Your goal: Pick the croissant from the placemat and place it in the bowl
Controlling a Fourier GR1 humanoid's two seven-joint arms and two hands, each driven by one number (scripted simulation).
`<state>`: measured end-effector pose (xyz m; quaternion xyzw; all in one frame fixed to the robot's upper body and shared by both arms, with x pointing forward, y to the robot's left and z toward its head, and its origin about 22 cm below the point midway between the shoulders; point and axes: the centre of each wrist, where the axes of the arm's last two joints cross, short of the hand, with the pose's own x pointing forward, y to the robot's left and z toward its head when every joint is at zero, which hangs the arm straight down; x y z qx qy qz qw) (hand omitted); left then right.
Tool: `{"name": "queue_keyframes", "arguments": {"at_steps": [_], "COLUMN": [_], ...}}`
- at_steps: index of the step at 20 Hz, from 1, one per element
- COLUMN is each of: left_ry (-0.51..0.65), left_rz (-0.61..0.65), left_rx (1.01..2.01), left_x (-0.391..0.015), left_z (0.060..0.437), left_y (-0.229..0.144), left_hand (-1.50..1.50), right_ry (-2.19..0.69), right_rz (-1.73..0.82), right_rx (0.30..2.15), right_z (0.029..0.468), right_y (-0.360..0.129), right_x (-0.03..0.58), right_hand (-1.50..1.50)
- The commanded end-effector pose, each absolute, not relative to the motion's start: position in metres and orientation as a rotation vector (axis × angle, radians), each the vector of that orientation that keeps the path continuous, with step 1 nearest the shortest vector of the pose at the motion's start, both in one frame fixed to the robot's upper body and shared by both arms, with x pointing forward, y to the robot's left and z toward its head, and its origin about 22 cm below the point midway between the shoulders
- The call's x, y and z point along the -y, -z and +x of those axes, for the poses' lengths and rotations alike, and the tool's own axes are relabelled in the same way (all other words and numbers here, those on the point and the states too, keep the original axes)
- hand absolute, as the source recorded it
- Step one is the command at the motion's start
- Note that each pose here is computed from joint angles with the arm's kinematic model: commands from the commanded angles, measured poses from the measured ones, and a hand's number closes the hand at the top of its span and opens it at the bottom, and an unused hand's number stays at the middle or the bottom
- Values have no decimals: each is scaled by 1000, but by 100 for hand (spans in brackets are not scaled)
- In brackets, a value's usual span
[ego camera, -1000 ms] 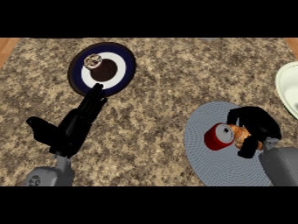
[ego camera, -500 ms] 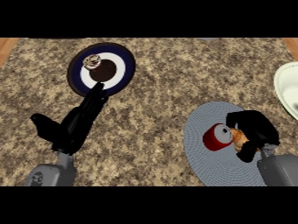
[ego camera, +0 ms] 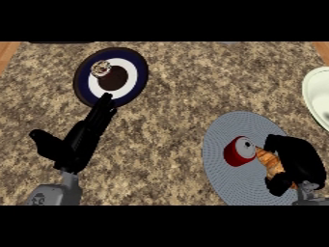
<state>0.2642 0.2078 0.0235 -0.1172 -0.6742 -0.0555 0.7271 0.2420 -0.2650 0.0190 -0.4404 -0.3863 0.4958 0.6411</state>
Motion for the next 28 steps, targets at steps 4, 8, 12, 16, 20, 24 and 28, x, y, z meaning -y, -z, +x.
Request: {"name": "queue_keyframes", "arguments": {"at_steps": [4,8,12,16,20,24,28], "left_ry": [107,114,120,131,125,134,136], "left_rz": [-255,-283,-256,-259,-267,-273,-266], "left_rx": [1477,1484,1468,1480,1486,1475,1501], "left_x": [-207,-201,-213,-205,-194,-213,-213], "left_z": [269,253,261,262,284,267,257], "left_y": [-23,-32,-21,-7,-37,-16,-22], "left_hand": [0,0,0,0,0,0,0], "right_ry": [-975,-880,-793,-758,-710,-653,-611], "right_rz": [-1113,-1211,-1331,-1355,-1354,-1353,-1391], "right_rx": [998,1116,1180,1179,1215,1213,1184], "right_z": [194,182,164,159,172,196,243], "right_y": [-82,-140,-182,-220,-241,-231,-238], "right_x": [254,245,244,237,253,274,303], "right_hand": [150,150,150,150,150,150,150]}}
